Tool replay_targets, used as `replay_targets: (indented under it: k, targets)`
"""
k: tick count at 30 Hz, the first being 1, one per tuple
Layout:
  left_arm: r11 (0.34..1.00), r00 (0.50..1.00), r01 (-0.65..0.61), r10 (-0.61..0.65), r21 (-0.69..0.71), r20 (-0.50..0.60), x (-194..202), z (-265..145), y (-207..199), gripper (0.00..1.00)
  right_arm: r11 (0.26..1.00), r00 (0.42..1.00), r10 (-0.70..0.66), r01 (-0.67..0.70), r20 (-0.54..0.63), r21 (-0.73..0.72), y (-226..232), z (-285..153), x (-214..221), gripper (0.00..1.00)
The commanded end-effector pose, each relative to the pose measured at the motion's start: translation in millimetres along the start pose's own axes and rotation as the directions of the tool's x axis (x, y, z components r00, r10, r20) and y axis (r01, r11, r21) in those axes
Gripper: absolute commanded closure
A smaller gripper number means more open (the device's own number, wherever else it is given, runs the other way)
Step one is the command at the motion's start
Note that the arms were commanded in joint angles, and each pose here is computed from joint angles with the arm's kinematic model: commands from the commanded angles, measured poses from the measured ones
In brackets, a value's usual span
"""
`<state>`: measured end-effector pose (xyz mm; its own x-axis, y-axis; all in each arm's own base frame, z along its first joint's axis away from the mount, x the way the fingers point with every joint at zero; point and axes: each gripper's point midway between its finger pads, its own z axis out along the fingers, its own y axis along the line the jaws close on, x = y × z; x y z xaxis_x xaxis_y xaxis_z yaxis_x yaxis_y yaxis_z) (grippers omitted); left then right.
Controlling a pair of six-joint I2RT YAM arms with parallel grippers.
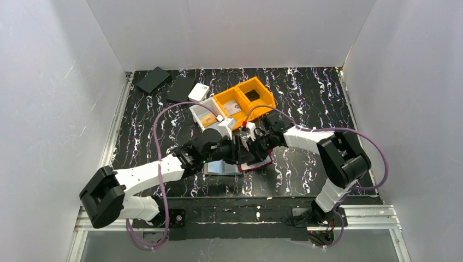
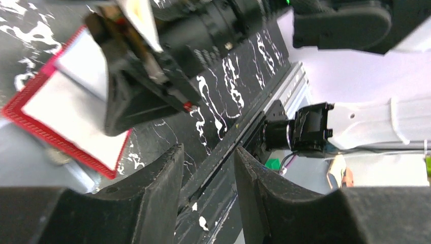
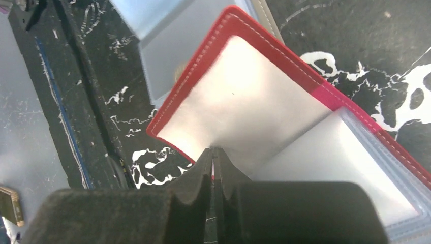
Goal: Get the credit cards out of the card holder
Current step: Open the card holder at the center of the board.
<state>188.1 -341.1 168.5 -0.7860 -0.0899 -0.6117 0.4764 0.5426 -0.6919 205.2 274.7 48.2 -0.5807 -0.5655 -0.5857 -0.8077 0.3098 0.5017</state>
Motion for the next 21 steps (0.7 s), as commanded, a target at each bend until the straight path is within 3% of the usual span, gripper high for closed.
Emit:
replay_targets:
  k: [1, 4, 9, 15, 18, 21]
  targets:
    - [0.999, 0.999, -0.028, 0.029, 0.037, -0.032, 14, 20, -10, 0.60, 0.999, 1.000, 0.030, -0.030, -0.003, -0.018, 0, 8, -9, 0.87]
    - [0.999, 0.999, -0.034, 0.034, -0.003, -0.041, 20, 36, 1, 0.62, 0.999, 1.000, 0.013, -0.012, 0.021, -0.031, 4, 0, -19, 0.84]
    - [0.982, 1.000, -0.003, 0.000, -0.189, -0.015, 33, 50, 54, 0.71, 0.999, 0.992, 0.007, -0.001, 0.129, -0.047, 0, -31, -34, 0.77]
    - [0.949, 0.995, 0.084, -0.094, -0.304, -0.018, 38, 65, 97, 0.78, 1.000, 0.989, -0.005, 0.009, 0.147, -0.027, -7, -51, -34, 0.75]
    - [0.929, 0.989, 0.130, -0.146, -0.346, -0.020, 45, 62, 112, 0.82, 0.999, 0.980, 0.008, -0.017, 0.198, 0.048, -22, -72, -38, 0.75]
    - [0.908, 0.987, 0.137, -0.158, -0.395, -0.021, 53, 55, 124, 0.83, 0.976, 0.978, 0.006, -0.051, 0.207, 0.212, -48, -84, -31, 0.76]
